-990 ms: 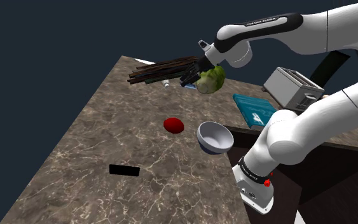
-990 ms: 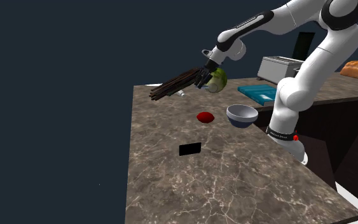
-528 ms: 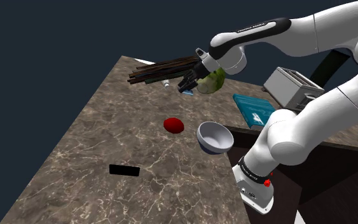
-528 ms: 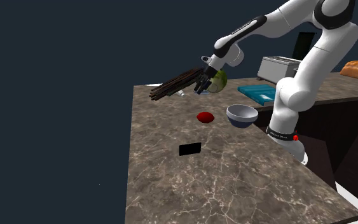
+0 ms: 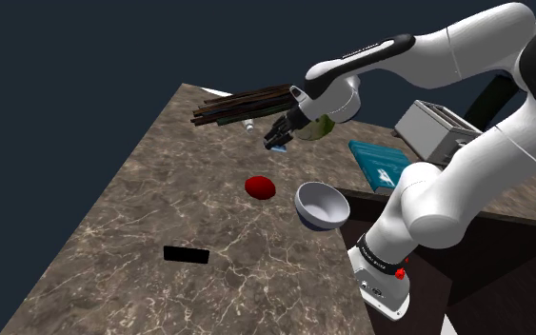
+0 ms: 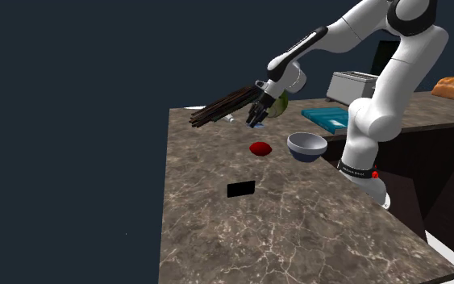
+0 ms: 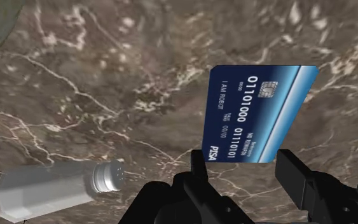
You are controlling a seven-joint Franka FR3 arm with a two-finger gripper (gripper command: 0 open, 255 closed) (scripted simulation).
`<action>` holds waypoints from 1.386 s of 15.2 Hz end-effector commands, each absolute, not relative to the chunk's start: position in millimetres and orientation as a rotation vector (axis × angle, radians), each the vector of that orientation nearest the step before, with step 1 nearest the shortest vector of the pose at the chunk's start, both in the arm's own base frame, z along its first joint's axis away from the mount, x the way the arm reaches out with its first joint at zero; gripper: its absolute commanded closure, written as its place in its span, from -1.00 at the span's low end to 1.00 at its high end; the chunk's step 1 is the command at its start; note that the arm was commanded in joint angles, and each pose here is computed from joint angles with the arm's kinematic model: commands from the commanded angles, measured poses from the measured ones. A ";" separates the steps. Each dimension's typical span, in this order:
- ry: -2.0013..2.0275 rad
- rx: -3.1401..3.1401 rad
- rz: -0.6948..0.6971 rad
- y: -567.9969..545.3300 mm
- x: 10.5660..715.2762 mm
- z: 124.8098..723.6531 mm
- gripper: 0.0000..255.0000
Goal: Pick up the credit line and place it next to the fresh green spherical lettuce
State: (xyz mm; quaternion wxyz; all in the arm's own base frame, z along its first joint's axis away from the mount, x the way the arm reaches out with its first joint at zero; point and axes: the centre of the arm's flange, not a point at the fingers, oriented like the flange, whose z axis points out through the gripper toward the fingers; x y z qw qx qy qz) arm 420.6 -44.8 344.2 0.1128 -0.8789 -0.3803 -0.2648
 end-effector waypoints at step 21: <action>-1.116 -2.580 -0.777 -64.4 402.1 371.9 -1.00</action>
